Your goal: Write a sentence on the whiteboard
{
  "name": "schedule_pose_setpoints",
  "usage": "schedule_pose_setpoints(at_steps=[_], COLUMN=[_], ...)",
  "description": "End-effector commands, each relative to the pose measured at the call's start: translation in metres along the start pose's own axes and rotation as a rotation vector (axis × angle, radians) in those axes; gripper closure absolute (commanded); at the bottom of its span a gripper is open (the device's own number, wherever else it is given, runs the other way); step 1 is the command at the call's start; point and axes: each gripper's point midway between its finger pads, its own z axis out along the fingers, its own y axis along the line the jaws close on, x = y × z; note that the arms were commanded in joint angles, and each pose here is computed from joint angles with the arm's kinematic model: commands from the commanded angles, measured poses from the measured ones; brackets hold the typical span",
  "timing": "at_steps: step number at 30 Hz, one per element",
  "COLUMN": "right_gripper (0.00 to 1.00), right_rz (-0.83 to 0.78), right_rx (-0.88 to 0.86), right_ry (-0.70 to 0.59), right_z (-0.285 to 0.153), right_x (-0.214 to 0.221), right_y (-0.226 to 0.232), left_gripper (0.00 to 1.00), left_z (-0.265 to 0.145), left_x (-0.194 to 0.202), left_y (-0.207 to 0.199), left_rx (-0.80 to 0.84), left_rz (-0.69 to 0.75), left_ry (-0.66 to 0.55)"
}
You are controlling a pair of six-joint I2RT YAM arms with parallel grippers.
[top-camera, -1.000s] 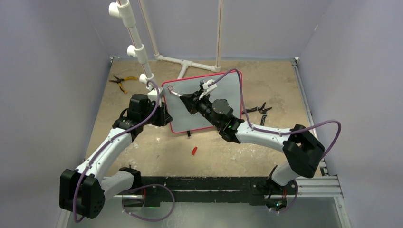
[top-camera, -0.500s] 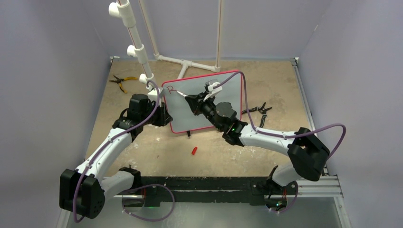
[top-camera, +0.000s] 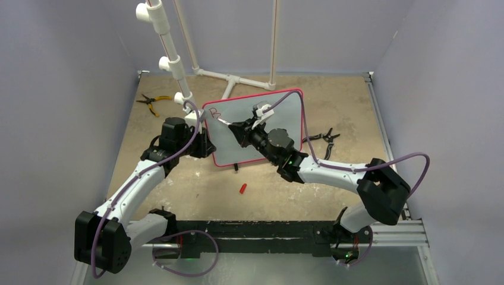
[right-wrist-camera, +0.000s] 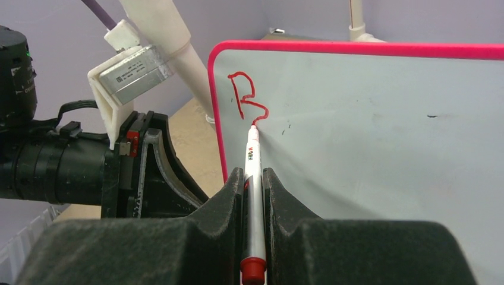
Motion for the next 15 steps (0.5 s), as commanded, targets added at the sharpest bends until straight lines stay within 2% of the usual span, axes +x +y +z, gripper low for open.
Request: schedule_pose_setpoints(at_steps=[1,15], right_gripper=[1.00,1.00], right_rz=[-0.014,-0.004], right_rx=[-0.035,-0.026], right_ry=[-0.042,-0.110], right_z=[0.008,0.014], right_x=[-0.012,-0.034], right_y=[0.012,0.016], left_gripper=[0.78,0.78], left_z=[0.000,0.000], left_x=[-0.009,-0.009], left_y=[-0.003,-0.003], left_rx=[0.019,0.015], left_rz=[0.003,0.002], left_ry=[-0.036,-0.036])
